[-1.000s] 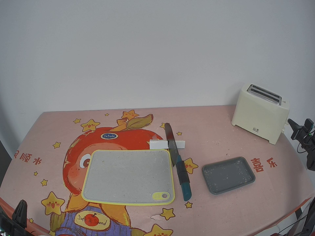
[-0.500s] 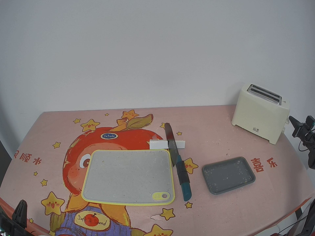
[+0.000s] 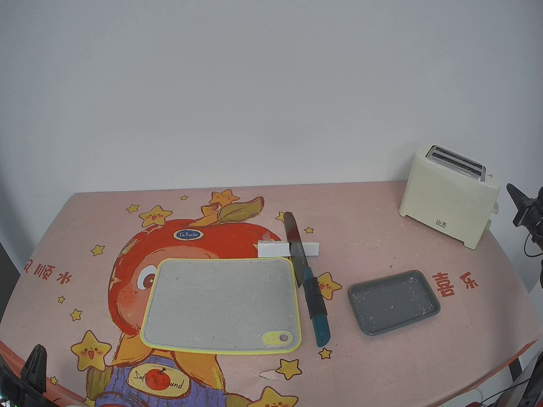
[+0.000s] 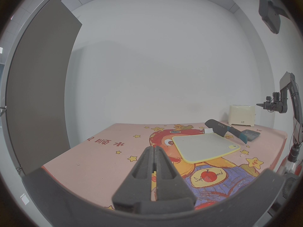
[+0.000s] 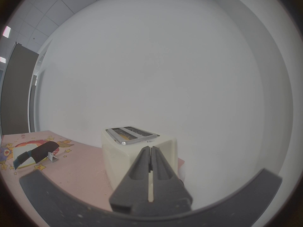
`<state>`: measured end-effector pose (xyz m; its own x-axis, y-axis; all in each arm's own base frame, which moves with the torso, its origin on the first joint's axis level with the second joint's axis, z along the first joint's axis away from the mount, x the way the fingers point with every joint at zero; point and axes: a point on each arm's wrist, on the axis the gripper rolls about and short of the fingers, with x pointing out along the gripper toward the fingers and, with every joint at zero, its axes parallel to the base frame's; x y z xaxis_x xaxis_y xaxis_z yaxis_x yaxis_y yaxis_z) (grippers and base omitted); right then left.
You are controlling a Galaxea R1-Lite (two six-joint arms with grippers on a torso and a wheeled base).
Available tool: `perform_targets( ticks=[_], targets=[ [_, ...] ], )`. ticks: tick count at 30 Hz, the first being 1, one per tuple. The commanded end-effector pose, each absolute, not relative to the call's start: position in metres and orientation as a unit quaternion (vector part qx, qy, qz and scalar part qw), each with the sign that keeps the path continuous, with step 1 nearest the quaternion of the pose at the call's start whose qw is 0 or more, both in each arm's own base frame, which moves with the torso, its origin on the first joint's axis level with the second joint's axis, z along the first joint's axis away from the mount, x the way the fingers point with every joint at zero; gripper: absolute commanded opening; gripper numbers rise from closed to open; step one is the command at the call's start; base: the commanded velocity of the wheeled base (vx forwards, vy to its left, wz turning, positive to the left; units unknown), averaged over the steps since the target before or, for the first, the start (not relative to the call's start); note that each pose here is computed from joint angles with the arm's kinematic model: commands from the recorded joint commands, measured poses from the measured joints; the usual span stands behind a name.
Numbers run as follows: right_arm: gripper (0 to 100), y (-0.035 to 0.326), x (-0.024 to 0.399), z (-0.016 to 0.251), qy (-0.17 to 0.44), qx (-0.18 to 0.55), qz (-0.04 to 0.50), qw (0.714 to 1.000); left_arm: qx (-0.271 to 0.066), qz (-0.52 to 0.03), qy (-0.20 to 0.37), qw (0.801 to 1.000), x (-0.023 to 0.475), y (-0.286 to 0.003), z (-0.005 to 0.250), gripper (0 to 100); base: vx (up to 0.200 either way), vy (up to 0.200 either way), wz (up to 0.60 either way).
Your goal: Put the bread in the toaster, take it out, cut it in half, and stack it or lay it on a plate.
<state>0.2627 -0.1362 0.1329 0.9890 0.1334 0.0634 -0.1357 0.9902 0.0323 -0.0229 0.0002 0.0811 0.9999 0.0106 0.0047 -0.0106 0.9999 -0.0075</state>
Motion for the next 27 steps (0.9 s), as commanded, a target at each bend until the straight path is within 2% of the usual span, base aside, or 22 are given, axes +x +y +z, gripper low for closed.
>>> perform_targets(
  ticks=[1, 16, 24, 27],
  targets=[
    [0, -0.129, 0.257, 0.14, -0.039, 0.012, 0.074, 0.996, -0.004, 0.005, 0.002, 1.0, -0.022, 0.0, 0.076, 0, 0.0, 0.0, 0.0],
    [0, -0.127, 0.248, 0.156, -0.063, -0.004, 0.071, 0.996, -0.004, 0.005, 0.002, 1.0, -0.022, 0.0, 0.076, 0, 0.0, 0.0, 0.0],
    [0, -0.11, 0.235, 0.173, -0.082, -0.016, 0.089, 0.993, -0.004, 0.005, 0.002, 1.0, -0.022, 0.0, 0.076, 0, 0.0, 0.0, 0.0],
    [0, -0.093, 0.225, 0.185, -0.099, -0.024, 0.11, 0.989, -0.004, 0.006, 0.002, 1.0, -0.022, 0.0, 0.076, 0, 0.0, 0.0, 0.0]
  ],
)
